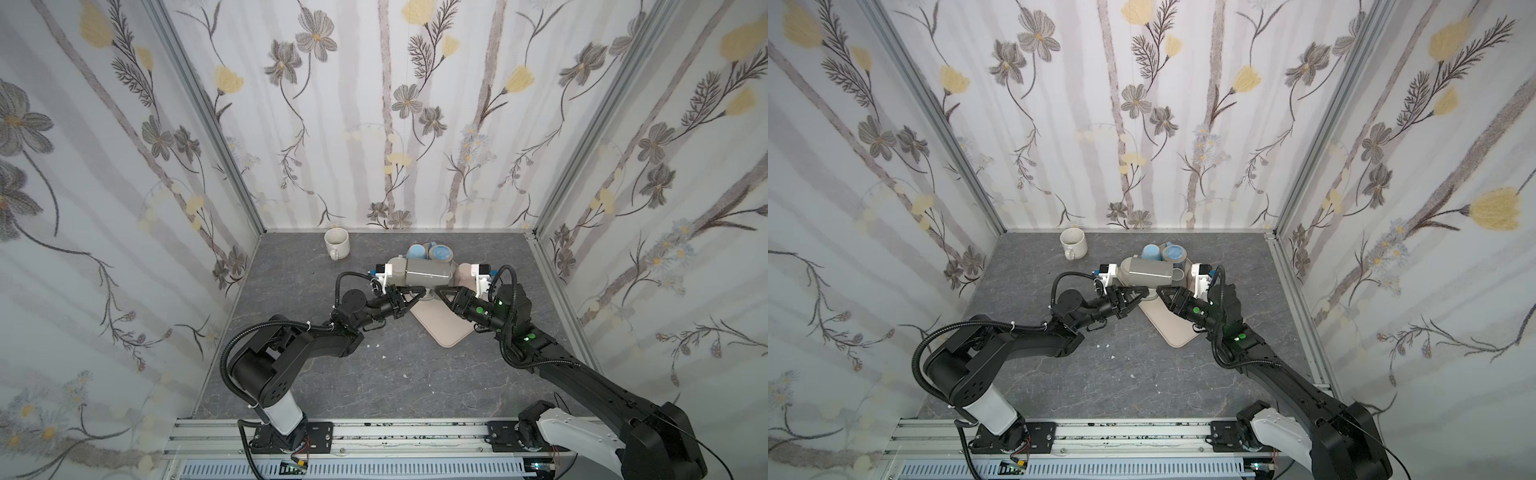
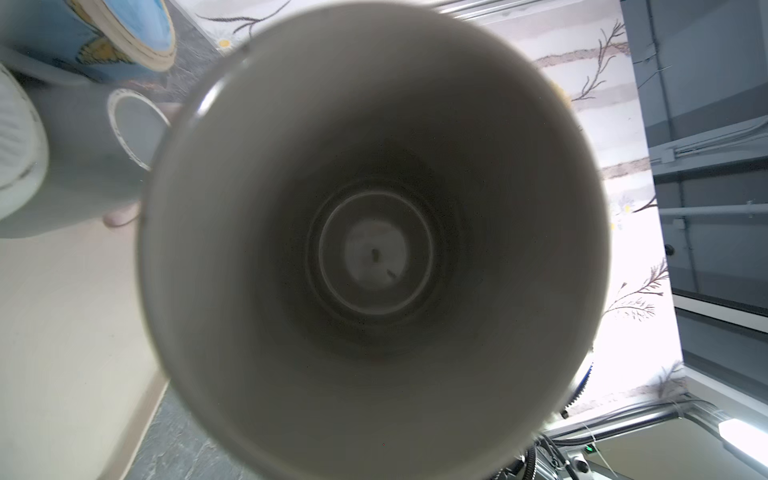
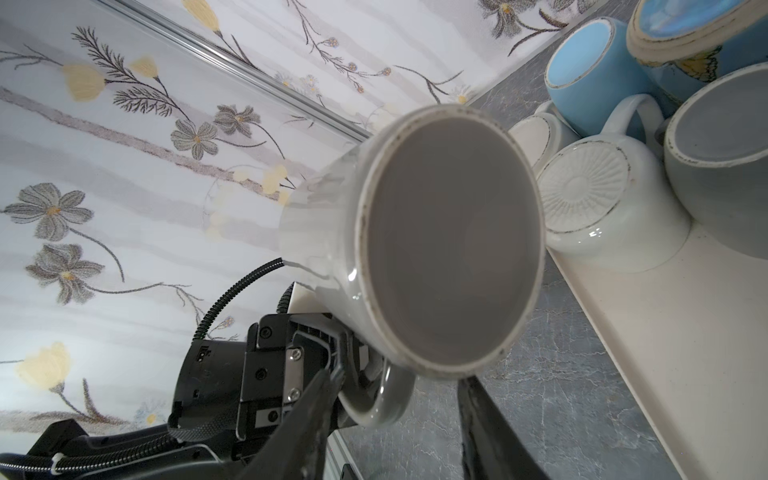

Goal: Turn the mug right side up
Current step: Place the mug at the top-center of the table.

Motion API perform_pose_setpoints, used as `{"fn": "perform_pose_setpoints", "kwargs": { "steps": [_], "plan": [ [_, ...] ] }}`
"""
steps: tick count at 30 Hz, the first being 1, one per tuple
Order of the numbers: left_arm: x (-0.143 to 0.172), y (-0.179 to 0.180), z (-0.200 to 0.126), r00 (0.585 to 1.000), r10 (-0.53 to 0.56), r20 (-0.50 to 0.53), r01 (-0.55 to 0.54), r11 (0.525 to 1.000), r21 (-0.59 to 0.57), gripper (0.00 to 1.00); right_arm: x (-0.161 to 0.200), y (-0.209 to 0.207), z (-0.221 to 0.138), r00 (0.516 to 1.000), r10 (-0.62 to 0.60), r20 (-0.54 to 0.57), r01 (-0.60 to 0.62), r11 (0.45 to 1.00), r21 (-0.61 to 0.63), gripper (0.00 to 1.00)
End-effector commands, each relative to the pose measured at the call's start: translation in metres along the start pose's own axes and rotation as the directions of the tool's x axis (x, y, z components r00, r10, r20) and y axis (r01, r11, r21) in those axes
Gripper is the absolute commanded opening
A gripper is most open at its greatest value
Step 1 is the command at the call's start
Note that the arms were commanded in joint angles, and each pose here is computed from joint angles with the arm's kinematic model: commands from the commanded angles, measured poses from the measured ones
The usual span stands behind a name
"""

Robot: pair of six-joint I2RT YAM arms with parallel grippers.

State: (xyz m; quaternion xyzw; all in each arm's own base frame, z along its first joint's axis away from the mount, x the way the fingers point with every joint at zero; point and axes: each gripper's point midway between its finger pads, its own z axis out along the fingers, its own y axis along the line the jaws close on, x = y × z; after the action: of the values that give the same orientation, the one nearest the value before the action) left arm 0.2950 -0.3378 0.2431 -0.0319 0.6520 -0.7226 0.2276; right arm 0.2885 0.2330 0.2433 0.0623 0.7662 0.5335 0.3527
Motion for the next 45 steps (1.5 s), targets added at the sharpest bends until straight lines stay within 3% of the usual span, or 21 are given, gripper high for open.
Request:
{"fn": "perform_pose_setpoints", "kwargs": {
  "steps": [1, 5, 13, 19, 24, 27, 31, 36, 45],
  "plan": [
    [-0.006, -0.002, -0.004, 0.991, 0.131, 0.005, -0.131, 0.99, -0.059, 0.0, -0.001, 0.001, -0.001, 1.0, -0.011, -0.001, 0.011, 1.0, 0.007, 0.5],
    [-0.016, 0.009, -0.014, 0.973, 0.231, -0.008, -0.227, 0.948, -0.221, 0.0, 0.0, -0.002, 0.0, 1.0, -0.011, -0.005, 0.011, 1.0, 0.021, 0.51],
    [-0.059, 0.017, -0.064, 0.9, 0.433, -0.045, -0.389, 0.753, -0.531, 0.0, 0.002, -0.006, 0.004, 1.0, -0.009, -0.026, 0.01, 0.999, 0.039, 0.51],
    [-0.104, 0.024, -0.124, 0.823, 0.556, -0.118, -0.452, 0.515, -0.729, 0.0, 0.002, -0.026, 0.007, 0.999, -0.026, -0.046, 0.033, 0.986, 0.161, 0.51],
    [-0.146, 0.025, -0.17, 0.754, 0.622, -0.209, -0.476, 0.299, -0.827, 0.0, -0.004, -0.057, 0.0, 0.994, -0.08, -0.075, 0.103, 0.914, 0.393, 0.51],
    [-0.164, 0.025, -0.182, 0.722, 0.644, -0.253, -0.496, 0.225, -0.839, 0.0, -0.002, -0.074, -0.001, 0.987, -0.101, -0.124, 0.148, 0.862, 0.484, 0.51],
    [-0.186, 0.042, -0.182, 0.715, 0.63, -0.303, -0.518, 0.186, -0.835, 0.0, 0.003, -0.082, 0.005, 0.982, -0.114, -0.151, 0.176, 0.844, 0.507, 0.53],
    [-0.21, 0.066, -0.162, 0.706, 0.607, -0.365, -0.564, 0.17, -0.808, 0.0, 0.008, -0.088, 0.011, 0.979, -0.111, -0.174, 0.185, 0.844, 0.504, 0.55],
    [-0.253, 0.107, -0.119, 0.734, 0.574, -0.362, -0.555, 0.2, -0.807, 0.0, 0.005, -0.104, 0.009, 0.976, -0.121, -0.178, 0.2, 0.816, 0.542, 0.57]
  ]
}}
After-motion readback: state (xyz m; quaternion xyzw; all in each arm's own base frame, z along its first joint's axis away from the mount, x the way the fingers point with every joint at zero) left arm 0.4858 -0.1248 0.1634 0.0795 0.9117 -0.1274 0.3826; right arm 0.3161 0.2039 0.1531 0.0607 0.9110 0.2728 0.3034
